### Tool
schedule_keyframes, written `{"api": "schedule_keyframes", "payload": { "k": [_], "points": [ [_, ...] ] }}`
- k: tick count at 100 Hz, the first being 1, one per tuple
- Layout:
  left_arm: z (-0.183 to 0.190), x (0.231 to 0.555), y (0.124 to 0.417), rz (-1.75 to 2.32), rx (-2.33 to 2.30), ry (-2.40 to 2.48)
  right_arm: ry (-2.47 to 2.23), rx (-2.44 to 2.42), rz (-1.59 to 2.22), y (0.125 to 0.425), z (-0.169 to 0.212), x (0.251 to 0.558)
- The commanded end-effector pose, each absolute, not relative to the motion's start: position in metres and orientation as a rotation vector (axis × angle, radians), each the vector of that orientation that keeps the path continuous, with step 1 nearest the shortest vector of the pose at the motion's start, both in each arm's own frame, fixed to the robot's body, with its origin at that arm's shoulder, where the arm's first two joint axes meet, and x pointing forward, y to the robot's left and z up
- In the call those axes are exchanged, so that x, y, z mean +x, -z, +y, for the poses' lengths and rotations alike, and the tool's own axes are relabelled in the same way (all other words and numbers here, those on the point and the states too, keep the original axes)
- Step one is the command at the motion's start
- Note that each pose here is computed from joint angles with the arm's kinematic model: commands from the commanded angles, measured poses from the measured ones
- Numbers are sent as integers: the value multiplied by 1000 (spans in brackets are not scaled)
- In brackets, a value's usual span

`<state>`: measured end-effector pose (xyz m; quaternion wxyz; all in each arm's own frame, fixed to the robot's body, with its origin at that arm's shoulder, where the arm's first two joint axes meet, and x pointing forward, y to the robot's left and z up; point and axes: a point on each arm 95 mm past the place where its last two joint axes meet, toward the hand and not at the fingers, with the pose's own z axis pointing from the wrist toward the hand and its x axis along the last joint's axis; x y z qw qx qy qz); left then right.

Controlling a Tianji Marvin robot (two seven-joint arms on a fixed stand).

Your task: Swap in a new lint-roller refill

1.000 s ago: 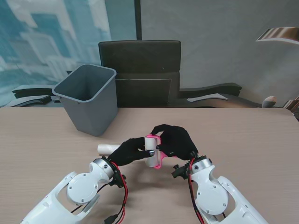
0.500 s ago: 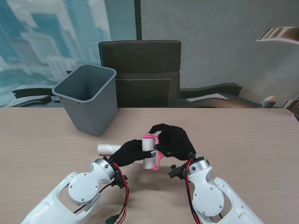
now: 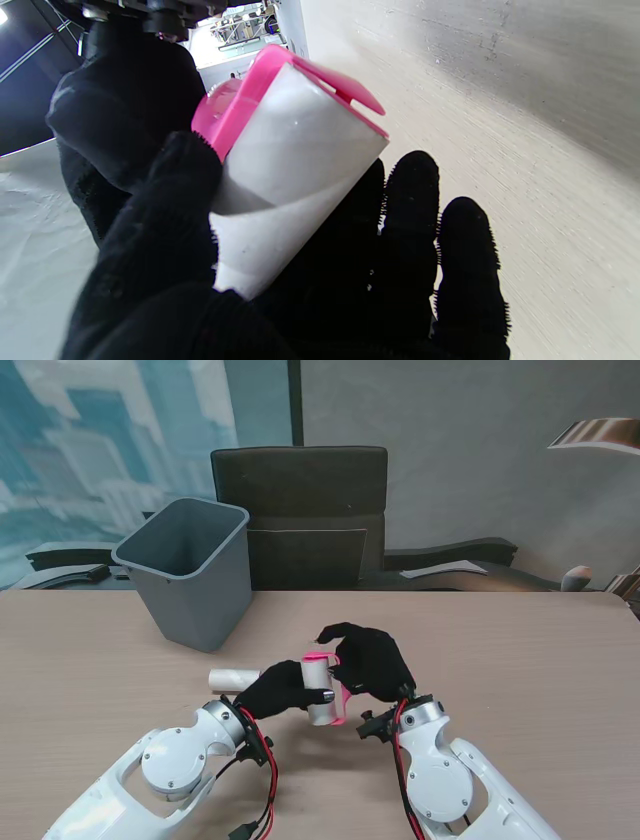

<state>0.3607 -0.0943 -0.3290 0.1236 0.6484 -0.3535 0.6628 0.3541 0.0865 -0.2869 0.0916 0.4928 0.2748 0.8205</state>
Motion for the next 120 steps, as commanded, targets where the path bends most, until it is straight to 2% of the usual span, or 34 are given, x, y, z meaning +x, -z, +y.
{"api": "schedule_keyframes", "payload": {
  "k": [1,35,79,120],
  "points": [
    [-106,353,323,-1031,1847,-1930,-2440,1472,854,287,92,354],
    [-103,355,321,-1086,1843,-2102,-2436,1411,872,287,88,354],
    [-101,354,320,-1134,1806,-2164,-2378,1174,1042,280,60,355],
    [-102,347,317,-1145,1665,-2147,-2349,1101,1218,289,43,376]
  ]
}}
